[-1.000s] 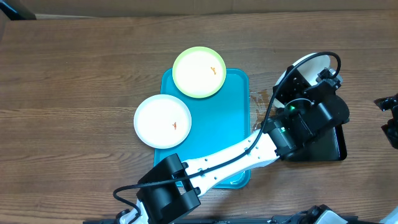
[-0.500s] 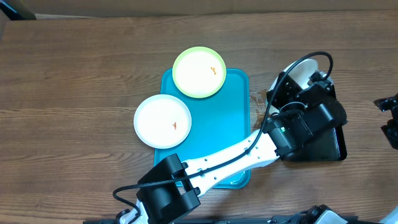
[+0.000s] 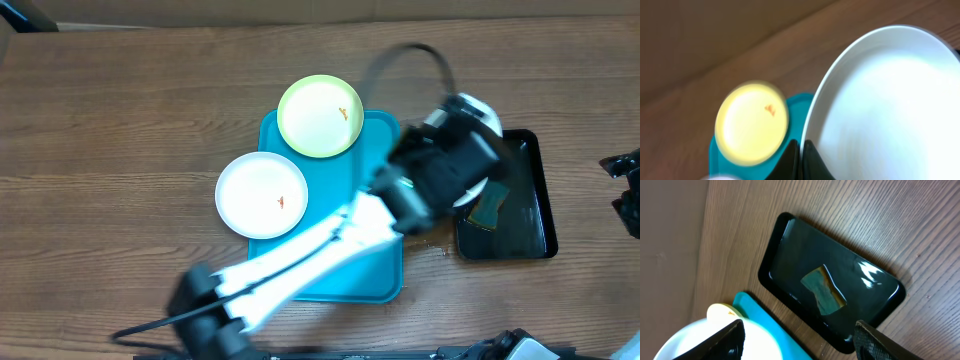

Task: Clean dirty plates on tray and stack at the side
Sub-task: 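Swing the plate left and set it on the table left of tray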

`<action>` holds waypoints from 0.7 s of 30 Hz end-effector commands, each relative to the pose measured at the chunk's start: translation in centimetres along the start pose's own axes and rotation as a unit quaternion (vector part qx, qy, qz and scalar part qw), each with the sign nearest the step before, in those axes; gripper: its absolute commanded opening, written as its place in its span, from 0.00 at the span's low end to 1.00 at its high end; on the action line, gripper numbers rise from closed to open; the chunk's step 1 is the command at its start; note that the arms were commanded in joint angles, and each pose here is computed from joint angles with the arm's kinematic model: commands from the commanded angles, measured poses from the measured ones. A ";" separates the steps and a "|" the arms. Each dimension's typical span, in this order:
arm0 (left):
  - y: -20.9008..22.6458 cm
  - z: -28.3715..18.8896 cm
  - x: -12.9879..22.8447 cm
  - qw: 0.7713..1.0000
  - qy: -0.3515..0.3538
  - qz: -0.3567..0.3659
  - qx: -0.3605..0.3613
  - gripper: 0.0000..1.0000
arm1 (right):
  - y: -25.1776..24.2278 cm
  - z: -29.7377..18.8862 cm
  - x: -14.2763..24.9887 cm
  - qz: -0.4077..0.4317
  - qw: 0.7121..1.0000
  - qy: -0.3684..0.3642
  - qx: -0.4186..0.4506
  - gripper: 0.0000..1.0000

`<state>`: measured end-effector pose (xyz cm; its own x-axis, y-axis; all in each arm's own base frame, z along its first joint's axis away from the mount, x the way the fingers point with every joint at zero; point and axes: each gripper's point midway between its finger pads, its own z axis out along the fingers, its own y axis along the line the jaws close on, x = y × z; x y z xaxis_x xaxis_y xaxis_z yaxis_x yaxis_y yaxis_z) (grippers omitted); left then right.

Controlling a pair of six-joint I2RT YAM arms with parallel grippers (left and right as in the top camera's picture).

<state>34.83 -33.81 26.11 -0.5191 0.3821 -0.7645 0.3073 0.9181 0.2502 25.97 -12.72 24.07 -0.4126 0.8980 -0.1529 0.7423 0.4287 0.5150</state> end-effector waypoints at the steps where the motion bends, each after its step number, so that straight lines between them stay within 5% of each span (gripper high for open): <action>1: 8.0 -4.0 -1.4 0.979 0.027 -0.194 0.053 0.04 | 0.8 -0.4 0.2 -0.020 1.000 -0.005 -0.007 0.71; 6: 20.9 -4.9 4.4 0.950 0.127 -0.284 -0.034 0.04 | 1.4 -0.2 0.8 -0.032 0.999 0.003 -0.010 0.71; 10: 30.2 -5.3 11.7 0.892 0.227 -0.370 -0.126 0.04 | 2.8 0.4 2.2 -0.091 0.995 0.021 -0.017 0.71; 13: 33.7 -5.3 15.2 0.862 0.256 -0.411 -0.153 0.04 | 3.8 0.9 3.5 -0.132 0.990 0.036 -0.022 0.72; 21: 41.3 -4.8 30.8 0.730 0.318 -0.545 -0.262 0.04 | 5.4 1.9 6.1 -0.202 0.978 0.057 -0.010 0.72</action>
<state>30.10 13.82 19.35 -0.6034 -0.7188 -0.3453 -0.7687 0.6394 0.0122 28.41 -5.08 23.90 -0.7074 0.6741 -0.2125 0.5273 0.7036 0.4764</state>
